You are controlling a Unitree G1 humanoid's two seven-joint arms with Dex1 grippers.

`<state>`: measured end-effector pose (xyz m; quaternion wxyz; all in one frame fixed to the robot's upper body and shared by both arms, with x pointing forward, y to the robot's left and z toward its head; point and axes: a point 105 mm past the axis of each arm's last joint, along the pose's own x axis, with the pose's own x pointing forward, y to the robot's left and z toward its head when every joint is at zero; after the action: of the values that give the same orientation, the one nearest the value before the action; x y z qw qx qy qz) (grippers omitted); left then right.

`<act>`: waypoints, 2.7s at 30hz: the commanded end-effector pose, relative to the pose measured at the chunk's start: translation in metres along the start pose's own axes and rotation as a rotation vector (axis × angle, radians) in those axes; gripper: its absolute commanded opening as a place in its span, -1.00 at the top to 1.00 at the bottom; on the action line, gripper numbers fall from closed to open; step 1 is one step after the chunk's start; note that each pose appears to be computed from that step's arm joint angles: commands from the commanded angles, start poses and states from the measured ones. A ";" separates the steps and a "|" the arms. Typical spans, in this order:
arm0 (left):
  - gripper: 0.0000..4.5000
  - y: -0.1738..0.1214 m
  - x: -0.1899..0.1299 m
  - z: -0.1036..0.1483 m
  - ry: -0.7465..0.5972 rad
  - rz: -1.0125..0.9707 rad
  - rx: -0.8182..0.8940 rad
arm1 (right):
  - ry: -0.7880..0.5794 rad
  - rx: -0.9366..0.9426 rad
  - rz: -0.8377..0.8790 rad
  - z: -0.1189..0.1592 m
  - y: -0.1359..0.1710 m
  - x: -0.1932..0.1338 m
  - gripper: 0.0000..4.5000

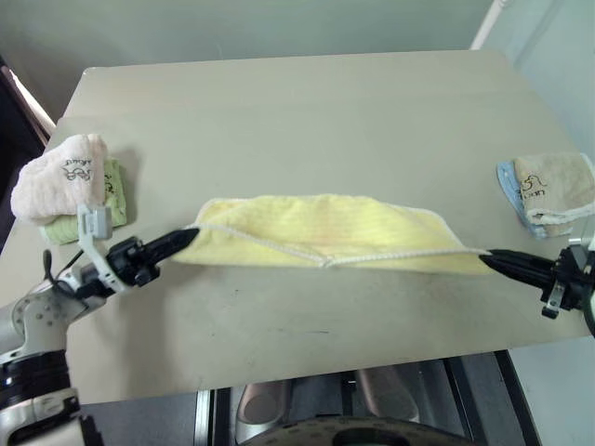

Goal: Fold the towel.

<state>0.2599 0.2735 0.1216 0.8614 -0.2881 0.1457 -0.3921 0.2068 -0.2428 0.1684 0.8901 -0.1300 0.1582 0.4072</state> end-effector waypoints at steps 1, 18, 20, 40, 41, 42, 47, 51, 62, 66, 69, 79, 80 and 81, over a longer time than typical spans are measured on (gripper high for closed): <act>0.99 0.004 -0.018 -0.002 0.024 0.018 0.002 | -0.010 -0.050 -0.002 0.008 0.000 -0.009 1.00; 0.99 0.042 -0.038 0.020 -0.107 0.038 0.062 | -0.001 -0.084 -0.085 0.001 -0.025 -0.003 1.00; 0.99 0.047 -0.031 0.028 -0.117 0.039 0.085 | -0.004 -0.088 -0.090 0.000 -0.027 0.003 1.00; 0.99 0.050 0.045 0.041 -0.084 -0.003 0.229 | -0.087 -0.133 -0.199 -0.003 -0.060 0.056 1.00; 0.99 0.049 0.049 0.043 -0.091 -0.004 0.229 | -0.090 -0.136 -0.194 -0.003 -0.060 0.059 1.00; 0.99 0.049 0.051 0.044 -0.098 -0.005 0.227 | -0.092 -0.140 -0.191 -0.004 -0.060 0.061 1.00; 0.99 0.048 0.055 0.045 -0.095 0.000 0.216 | -0.097 -0.158 -0.202 -0.004 -0.067 0.071 1.00; 0.90 0.046 0.054 0.046 -0.090 0.009 0.179 | -0.097 -0.092 -0.179 -0.007 -0.070 0.073 0.90; -0.74 0.043 0.054 0.060 -0.148 0.063 0.212 | -0.152 -0.097 -0.177 0.007 -0.073 0.072 -0.69; -1.00 0.037 0.057 0.078 -0.264 0.063 0.293 | -0.232 -0.002 -0.234 0.022 -0.081 0.060 -0.98; -1.00 0.026 0.064 0.084 -0.317 0.015 0.339 | -0.265 0.124 -0.231 0.025 -0.077 0.051 -0.98; -1.00 -0.030 0.095 0.049 -0.180 -0.292 0.227 | -0.234 0.555 -0.112 0.004 -0.032 0.037 -0.98; -1.00 -0.033 0.096 0.046 -0.160 -0.307 0.223 | -0.243 0.586 -0.104 0.004 -0.029 0.036 -0.98; -1.00 -0.035 0.096 0.042 -0.135 -0.319 0.222 | -0.262 0.623 -0.094 0.006 -0.027 0.036 -0.98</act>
<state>0.3297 0.2038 0.1656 0.8361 -0.2478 -0.0015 -0.4894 0.2557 -0.2363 0.1487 0.9197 0.1778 0.1707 0.3056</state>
